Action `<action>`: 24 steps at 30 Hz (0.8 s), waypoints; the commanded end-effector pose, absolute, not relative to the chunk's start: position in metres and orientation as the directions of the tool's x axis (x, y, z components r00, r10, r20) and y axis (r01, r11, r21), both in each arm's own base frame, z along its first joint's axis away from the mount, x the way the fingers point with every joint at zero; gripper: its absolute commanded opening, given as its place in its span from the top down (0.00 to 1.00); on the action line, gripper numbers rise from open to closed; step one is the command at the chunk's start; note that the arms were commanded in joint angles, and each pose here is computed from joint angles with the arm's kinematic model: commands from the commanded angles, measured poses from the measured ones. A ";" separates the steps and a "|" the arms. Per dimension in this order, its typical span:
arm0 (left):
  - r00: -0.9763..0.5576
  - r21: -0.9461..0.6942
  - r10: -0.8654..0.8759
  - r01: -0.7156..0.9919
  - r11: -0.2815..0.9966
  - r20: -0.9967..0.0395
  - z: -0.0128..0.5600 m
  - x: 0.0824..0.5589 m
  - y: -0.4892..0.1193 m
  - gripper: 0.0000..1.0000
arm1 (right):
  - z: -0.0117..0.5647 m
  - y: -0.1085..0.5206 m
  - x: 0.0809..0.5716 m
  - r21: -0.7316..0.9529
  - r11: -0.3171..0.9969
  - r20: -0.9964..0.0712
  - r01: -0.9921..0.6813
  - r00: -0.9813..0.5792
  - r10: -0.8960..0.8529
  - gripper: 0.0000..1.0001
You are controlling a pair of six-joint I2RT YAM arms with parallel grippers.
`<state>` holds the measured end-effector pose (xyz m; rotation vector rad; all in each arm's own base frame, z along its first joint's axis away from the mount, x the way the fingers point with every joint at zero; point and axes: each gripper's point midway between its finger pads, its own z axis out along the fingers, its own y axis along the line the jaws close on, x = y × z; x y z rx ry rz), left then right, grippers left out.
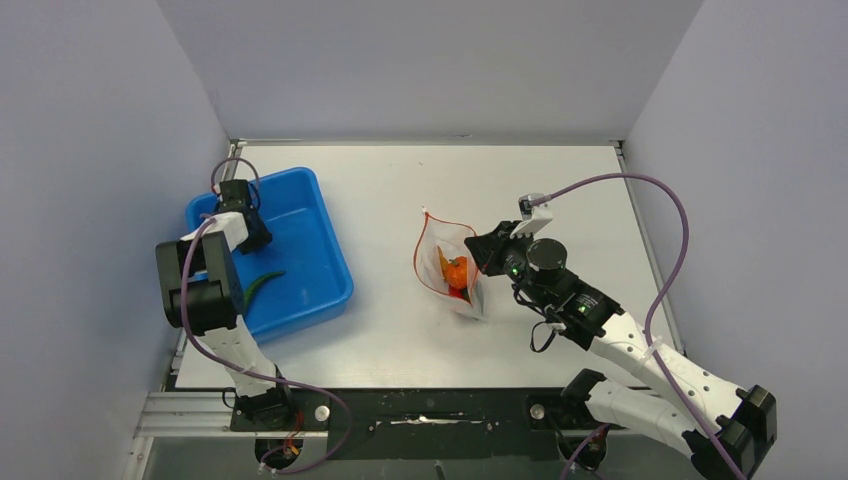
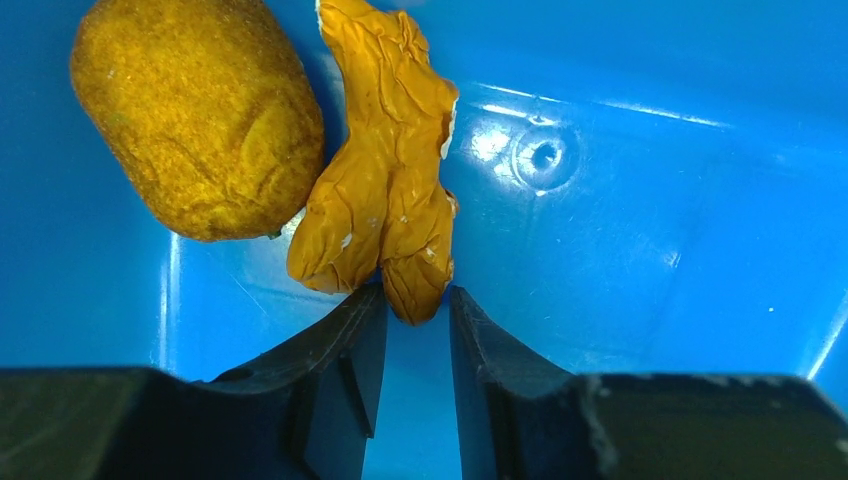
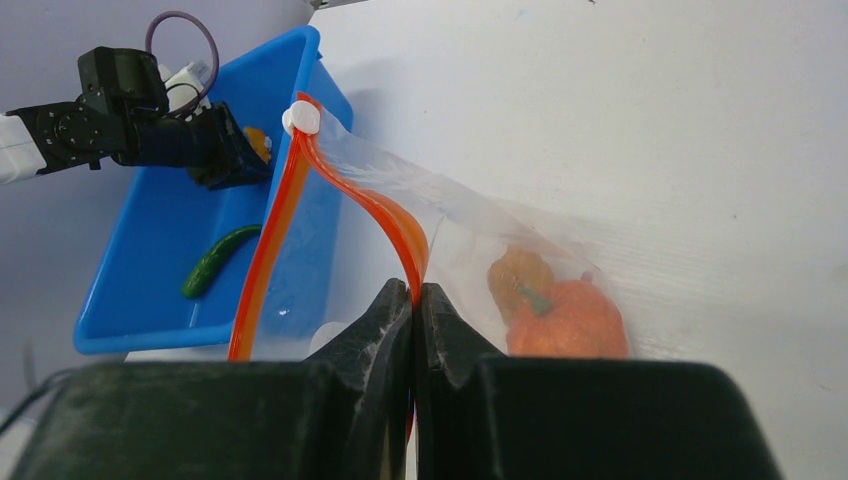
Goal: Place the food in the zip-top bag and seal the zipper
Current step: Pick up the fake vegetable from the bin.
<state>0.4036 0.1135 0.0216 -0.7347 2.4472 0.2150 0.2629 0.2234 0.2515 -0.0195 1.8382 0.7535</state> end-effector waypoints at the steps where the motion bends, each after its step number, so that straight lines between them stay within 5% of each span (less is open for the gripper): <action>1: -0.672 0.006 -0.434 -0.546 0.838 -0.600 0.033 0.418 0.119 0.72 | 0.284 0.223 0.266 0.496 0.775 -0.862 -0.391 -0.326 0.387 1.00; 13: -0.679 0.004 -0.405 -0.514 0.858 -0.613 0.051 0.416 0.094 0.93 | 0.289 0.224 0.263 0.505 0.766 -0.858 -0.398 -0.328 0.395 1.00; 24: -0.660 -0.107 -0.432 -0.473 0.875 -0.615 0.079 0.406 0.060 0.96 | 0.284 0.224 0.260 0.501 0.774 -0.858 -0.386 -0.340 0.386 1.00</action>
